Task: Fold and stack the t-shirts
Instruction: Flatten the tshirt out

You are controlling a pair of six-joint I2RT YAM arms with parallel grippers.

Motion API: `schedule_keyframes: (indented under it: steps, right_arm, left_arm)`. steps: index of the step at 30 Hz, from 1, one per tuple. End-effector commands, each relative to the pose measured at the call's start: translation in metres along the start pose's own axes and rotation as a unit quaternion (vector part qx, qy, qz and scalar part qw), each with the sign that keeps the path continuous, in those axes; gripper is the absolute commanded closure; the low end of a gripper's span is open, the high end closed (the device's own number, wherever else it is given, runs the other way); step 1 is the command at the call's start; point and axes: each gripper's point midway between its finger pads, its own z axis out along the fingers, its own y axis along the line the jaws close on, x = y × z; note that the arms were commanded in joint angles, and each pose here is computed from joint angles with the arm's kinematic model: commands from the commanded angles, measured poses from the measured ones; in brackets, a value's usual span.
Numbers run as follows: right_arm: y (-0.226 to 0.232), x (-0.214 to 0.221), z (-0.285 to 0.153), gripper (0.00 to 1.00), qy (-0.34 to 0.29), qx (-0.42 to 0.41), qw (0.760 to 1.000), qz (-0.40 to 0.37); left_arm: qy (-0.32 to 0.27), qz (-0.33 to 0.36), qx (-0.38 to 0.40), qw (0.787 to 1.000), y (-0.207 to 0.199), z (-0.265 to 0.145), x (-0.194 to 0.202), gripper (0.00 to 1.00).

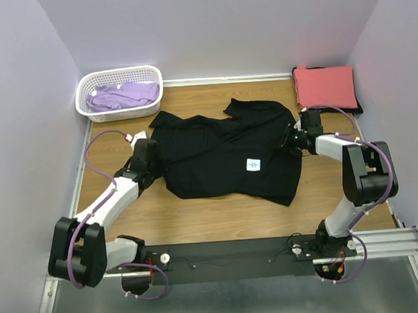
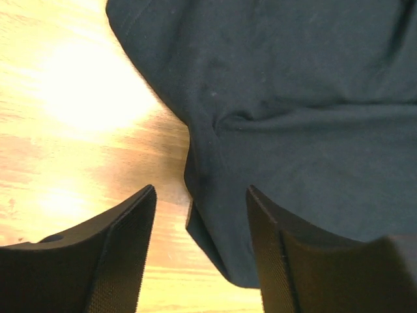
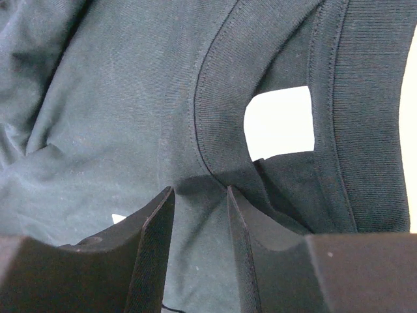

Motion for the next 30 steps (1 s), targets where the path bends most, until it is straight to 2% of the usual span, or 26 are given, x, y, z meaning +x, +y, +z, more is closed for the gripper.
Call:
schedule_keyframes:
  steps: [1, 4, 6, 7, 10, 11, 12, 13, 16, 17, 18, 19, 20, 21, 22, 25, 27, 30]
  right_arm:
    - [-0.04, 0.041, 0.004, 0.53, 0.05, 0.057, 0.997, 0.004]
    - [-0.039, 0.043, 0.005, 0.53, 0.051, 0.051, 0.997, 0.004]
    - [-0.038, 0.045, 0.006, 0.53, 0.053, 0.045, 0.998, 0.004]
    - [-0.036, 0.046, 0.006, 0.53, 0.056, 0.039, 0.998, 0.003]
    - [-0.036, 0.048, 0.006, 0.53, 0.056, 0.036, 0.998, 0.003]
    - [-0.037, 0.047, 0.006, 0.53, 0.054, 0.037, 0.998, 0.003]
    - [-0.036, 0.047, 0.006, 0.53, 0.053, 0.035, 0.998, 0.001]
    - [-0.034, 0.047, 0.005, 0.53, 0.053, 0.031, 0.998, 0.002]
    - [-0.032, 0.046, 0.005, 0.53, 0.053, 0.026, 0.998, 0.001]
    - [-0.032, 0.047, 0.005, 0.53, 0.053, 0.025, 0.998, 0.001]
    - [-0.031, 0.048, 0.005, 0.53, 0.054, 0.023, 0.998, 0.0]
    - [-0.031, 0.05, 0.005, 0.53, 0.057, 0.022, 0.998, 0.001]
    - [-0.031, 0.049, 0.005, 0.53, 0.056, 0.022, 0.998, 0.0]
    - [-0.032, 0.05, 0.004, 0.53, 0.056, 0.023, 0.998, 0.0]
    - [-0.032, 0.051, 0.004, 0.53, 0.057, 0.023, 0.998, -0.001]
    - [-0.032, 0.053, 0.003, 0.53, 0.059, 0.02, 0.998, -0.003]
    - [-0.032, 0.052, 0.003, 0.53, 0.058, 0.018, 0.998, -0.005]
    - [-0.03, 0.052, 0.004, 0.53, 0.059, 0.014, 0.998, -0.008]
  left_arm:
    - [0.014, -0.009, 0.004, 1.0, -0.008, 0.017, 0.004, 0.39]
    - [0.022, -0.003, -0.007, 1.0, -0.009, 0.03, 0.003, 0.47]
    - [0.022, 0.002, -0.02, 1.0, -0.008, 0.037, -0.001, 0.58]
    - [0.024, 0.006, -0.033, 0.999, -0.007, 0.043, -0.004, 0.7]
    - [0.018, 0.035, -0.072, 0.997, -0.004, 0.046, -0.012, 0.9]
    - [-0.003, 0.063, -0.057, 0.996, -0.033, 0.039, -0.023, 0.96]
    - [-0.004, 0.084, -0.074, 0.994, -0.038, 0.034, -0.024, 0.96]
    - [-0.03, 0.103, -0.089, 0.99, -0.055, 0.035, -0.042, 0.96]
    - [0.012, 0.181, -0.106, 0.978, -0.086, 0.05, -0.014, 0.96]
    - [0.002, 0.198, -0.096, 0.976, -0.11, 0.051, -0.026, 0.93]
    - [0.017, 0.236, -0.098, 0.967, -0.123, 0.049, -0.01, 0.9]
    - [0.033, 0.276, -0.125, 0.952, -0.122, 0.065, 0.005, 0.81]
    - [0.032, 0.313, -0.13, 0.94, -0.143, 0.069, 0.014, 0.75]
    - [0.026, 0.315, -0.125, 0.94, -0.152, 0.064, 0.005, 0.69]
    - [0.031, 0.348, -0.132, 0.928, -0.161, 0.071, 0.022, 0.63]
    - [0.017, 0.369, -0.106, 0.923, -0.194, 0.063, 0.025, 0.46]
    - [-0.004, 0.357, -0.071, 0.931, -0.213, 0.049, 0.018, 0.28]
    - [-0.016, 0.329, -0.036, 0.944, -0.22, 0.036, 0.013, 0.22]
